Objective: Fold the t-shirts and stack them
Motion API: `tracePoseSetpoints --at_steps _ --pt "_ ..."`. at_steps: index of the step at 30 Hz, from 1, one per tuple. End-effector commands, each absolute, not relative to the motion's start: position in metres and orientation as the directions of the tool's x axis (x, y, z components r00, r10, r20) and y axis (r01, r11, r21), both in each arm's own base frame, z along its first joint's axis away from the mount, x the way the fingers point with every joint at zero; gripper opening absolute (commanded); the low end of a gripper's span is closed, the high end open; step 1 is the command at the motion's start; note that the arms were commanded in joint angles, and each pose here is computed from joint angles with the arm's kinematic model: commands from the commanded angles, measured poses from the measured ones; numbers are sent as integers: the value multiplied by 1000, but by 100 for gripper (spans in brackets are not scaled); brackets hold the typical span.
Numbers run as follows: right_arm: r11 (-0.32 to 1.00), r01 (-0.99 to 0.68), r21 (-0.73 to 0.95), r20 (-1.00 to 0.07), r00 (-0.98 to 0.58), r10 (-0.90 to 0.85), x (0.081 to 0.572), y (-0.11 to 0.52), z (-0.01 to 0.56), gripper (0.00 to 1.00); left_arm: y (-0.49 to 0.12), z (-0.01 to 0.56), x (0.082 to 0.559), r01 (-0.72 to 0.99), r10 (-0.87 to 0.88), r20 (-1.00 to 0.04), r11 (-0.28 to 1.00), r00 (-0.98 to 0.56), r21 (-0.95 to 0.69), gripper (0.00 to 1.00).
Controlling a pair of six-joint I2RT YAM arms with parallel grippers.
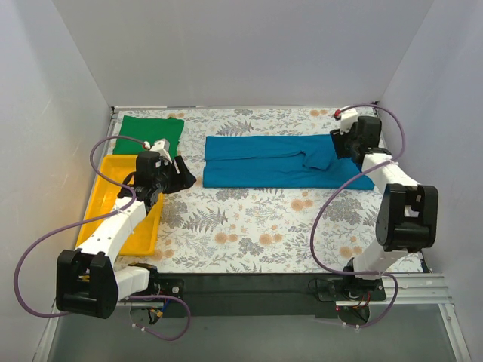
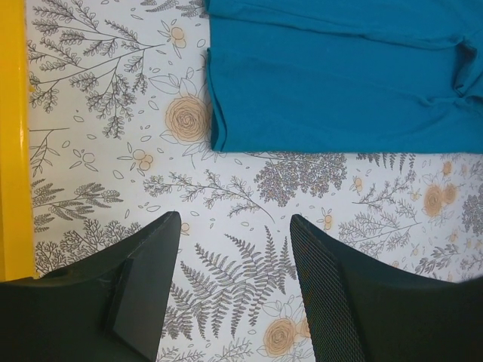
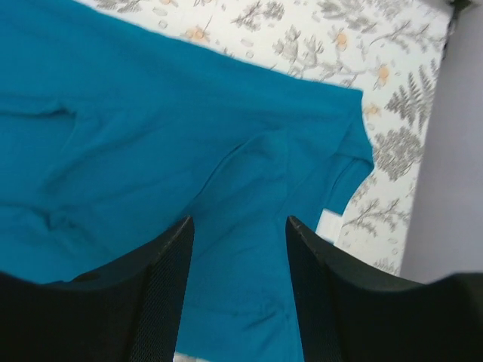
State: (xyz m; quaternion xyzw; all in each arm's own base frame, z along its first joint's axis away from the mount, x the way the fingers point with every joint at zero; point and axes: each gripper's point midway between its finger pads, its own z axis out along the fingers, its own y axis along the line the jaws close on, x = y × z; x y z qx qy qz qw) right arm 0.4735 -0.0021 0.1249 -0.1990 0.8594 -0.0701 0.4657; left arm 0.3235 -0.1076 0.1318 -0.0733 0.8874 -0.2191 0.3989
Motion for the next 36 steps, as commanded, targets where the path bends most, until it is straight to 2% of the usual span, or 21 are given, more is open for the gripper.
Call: tracePoseSetpoints --at_steps 1,5,8,13,23,27,32,36 --pt "896 -441 -43 -786 -538 -303 428 31 111 58 -105 136 324 60 -296 -694 897 -656 -439 59" --pt "921 -371 122 -757 -635 -156 424 43 92 56 -108 137 323 70 -294 -692 892 -659 -446 58" --pt "944 -281 171 -731 -679 -70 441 39 85 56 -107 136 322 69 -294 -692 893 -659 -445 58" --pt "970 -198 141 -709 -704 -41 453 25 72 54 -108 137 322 75 -294 -693 891 -658 -449 58" --pt "961 -196 193 -674 -739 -15 458 31 52 52 -109 134 323 74 -290 -684 890 -670 -450 58" --pt "957 -198 214 -669 -743 -4 461 35 50 45 -109 131 323 71 -288 -680 891 -675 -448 58" --pt "950 -214 229 -682 -731 0 467 38 57 27 -109 130 323 67 -289 -678 892 -676 -447 58" --pt "937 -237 255 -698 -716 9 473 45 68 19 -109 126 323 61 -288 -669 893 -685 -446 58"
